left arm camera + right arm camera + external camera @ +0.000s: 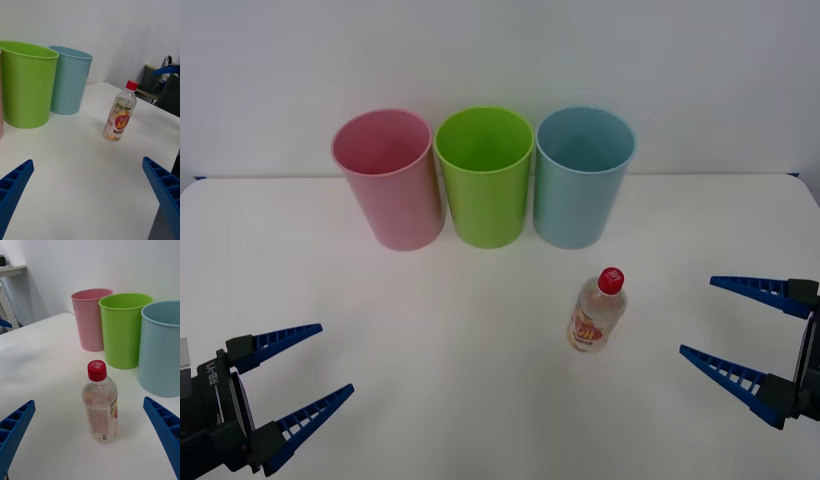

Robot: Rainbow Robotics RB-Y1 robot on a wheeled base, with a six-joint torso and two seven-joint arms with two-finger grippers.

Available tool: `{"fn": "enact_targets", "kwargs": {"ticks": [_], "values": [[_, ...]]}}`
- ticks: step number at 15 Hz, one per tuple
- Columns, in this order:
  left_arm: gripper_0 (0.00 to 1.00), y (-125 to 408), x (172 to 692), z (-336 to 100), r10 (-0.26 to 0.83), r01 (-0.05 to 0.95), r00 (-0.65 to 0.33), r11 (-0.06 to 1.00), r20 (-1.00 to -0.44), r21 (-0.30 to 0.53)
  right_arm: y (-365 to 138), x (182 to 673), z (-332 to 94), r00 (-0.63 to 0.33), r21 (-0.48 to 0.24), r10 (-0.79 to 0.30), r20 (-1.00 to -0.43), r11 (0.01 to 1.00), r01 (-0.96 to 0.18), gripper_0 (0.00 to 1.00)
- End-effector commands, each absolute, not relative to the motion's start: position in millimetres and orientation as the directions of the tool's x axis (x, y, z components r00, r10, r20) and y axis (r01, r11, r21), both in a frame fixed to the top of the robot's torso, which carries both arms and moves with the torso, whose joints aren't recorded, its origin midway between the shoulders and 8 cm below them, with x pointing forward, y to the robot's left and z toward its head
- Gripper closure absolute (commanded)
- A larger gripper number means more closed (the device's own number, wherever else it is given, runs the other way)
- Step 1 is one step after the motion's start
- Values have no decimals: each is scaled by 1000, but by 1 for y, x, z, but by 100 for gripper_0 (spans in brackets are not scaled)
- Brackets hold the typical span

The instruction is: Put cans in the blue bin and PET bottles in the pink bin and trash in the green bin.

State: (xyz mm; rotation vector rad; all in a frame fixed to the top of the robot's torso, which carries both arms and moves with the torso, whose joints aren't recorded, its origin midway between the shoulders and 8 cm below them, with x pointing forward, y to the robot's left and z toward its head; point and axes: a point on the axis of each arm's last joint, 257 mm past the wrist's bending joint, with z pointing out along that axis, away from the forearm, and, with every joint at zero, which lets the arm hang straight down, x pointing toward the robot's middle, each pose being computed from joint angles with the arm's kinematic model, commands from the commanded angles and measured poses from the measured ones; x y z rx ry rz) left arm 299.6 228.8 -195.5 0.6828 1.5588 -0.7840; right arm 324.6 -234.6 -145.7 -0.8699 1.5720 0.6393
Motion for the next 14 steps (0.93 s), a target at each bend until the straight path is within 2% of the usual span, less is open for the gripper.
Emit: {"fn": "enact_targets", "kwargs": {"ticks": [1, 5, 14], "values": [[0, 229, 300, -196, -6, 793, -126, 600, -992, -104, -247, 320, -152, -75, -36, -161, -984, 596, -802, 0], [0, 229, 300, -196, -6, 793, -126, 600, -992, -104, -261, 309, -169, -111, -2, -143, -984, 620, -785, 0], [0, 229, 300, -196, -6, 793, -126, 600, -992, -104, -275, 304, -225, -79, -6, -94, -992, 677, -736, 0]]}}
